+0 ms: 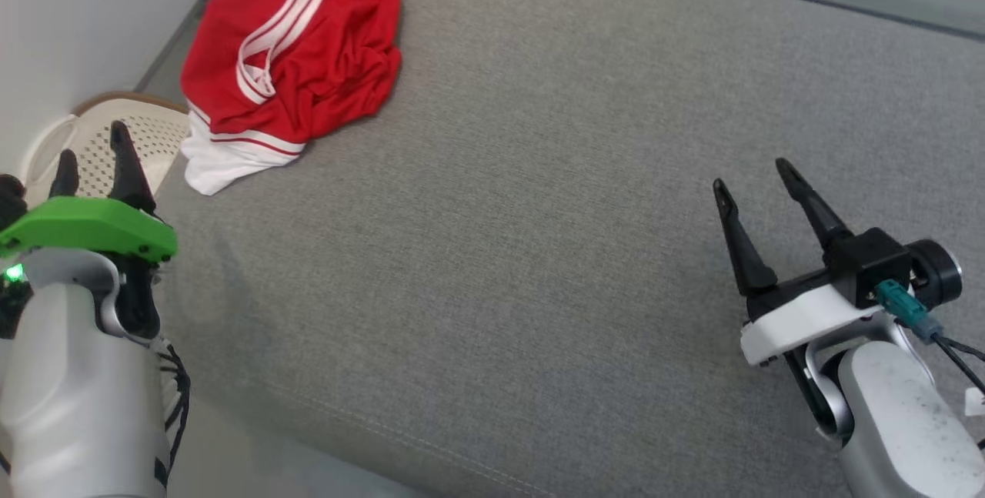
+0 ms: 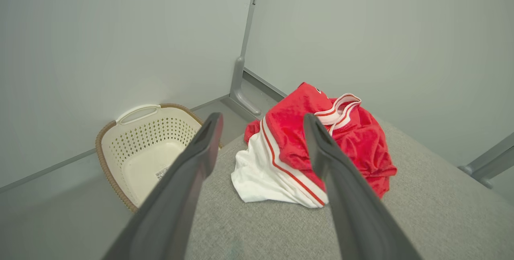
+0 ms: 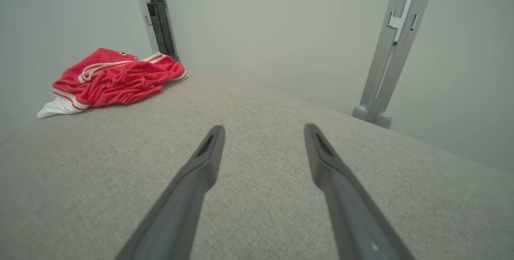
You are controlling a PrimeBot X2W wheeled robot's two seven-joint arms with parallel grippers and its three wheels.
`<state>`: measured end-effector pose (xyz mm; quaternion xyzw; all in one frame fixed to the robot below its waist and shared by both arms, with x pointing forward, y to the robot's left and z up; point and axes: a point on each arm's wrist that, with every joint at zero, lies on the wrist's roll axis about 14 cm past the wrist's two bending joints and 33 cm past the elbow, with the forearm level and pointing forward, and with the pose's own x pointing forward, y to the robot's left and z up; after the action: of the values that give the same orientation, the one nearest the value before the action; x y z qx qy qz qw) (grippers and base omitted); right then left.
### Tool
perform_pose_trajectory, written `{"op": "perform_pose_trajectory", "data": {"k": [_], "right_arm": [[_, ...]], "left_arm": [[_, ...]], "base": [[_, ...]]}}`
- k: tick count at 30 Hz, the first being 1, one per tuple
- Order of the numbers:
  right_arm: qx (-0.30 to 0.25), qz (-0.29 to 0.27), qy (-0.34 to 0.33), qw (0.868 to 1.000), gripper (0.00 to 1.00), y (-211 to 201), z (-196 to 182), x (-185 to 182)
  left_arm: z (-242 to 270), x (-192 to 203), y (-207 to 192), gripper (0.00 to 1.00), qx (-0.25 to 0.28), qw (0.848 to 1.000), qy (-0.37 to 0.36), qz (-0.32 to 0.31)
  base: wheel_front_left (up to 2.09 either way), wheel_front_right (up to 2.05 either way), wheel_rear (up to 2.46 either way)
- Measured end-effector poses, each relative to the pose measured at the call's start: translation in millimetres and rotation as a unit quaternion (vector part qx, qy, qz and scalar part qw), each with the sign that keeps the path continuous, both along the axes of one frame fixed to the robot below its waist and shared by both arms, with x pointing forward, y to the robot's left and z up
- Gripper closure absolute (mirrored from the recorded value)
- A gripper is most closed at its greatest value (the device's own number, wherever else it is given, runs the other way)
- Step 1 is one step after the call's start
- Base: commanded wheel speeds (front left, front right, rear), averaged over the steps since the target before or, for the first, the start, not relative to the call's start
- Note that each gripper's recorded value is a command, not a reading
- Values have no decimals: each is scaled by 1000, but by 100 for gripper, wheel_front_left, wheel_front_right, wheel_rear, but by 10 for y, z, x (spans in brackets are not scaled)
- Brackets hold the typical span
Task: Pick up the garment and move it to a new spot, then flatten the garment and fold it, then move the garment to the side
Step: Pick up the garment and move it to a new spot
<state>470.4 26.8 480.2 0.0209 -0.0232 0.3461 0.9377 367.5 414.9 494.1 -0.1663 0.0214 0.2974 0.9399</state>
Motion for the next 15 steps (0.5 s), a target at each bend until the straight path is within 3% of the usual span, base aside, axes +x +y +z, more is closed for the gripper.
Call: {"op": "perform_pose_trajectory", "data": {"k": [4, 9, 15], "right_arm": [[-2, -26, -3, 1000, 0, -239, -57, 164], [-11, -57, 7, 998, 0, -527, -214, 287], [-37, -92, 42, 994, 0, -877, -517, 245]], "left_arm": [[-206, 389, -42, 0, -39, 998, 34, -20], [-466, 847, -144, 0, -43, 994, 80, -57], [-1112, 1140, -440, 0, -161, 973, 144, -77]], "base": [[0, 0, 0], [0, 0, 0], [0, 0, 0]]}}
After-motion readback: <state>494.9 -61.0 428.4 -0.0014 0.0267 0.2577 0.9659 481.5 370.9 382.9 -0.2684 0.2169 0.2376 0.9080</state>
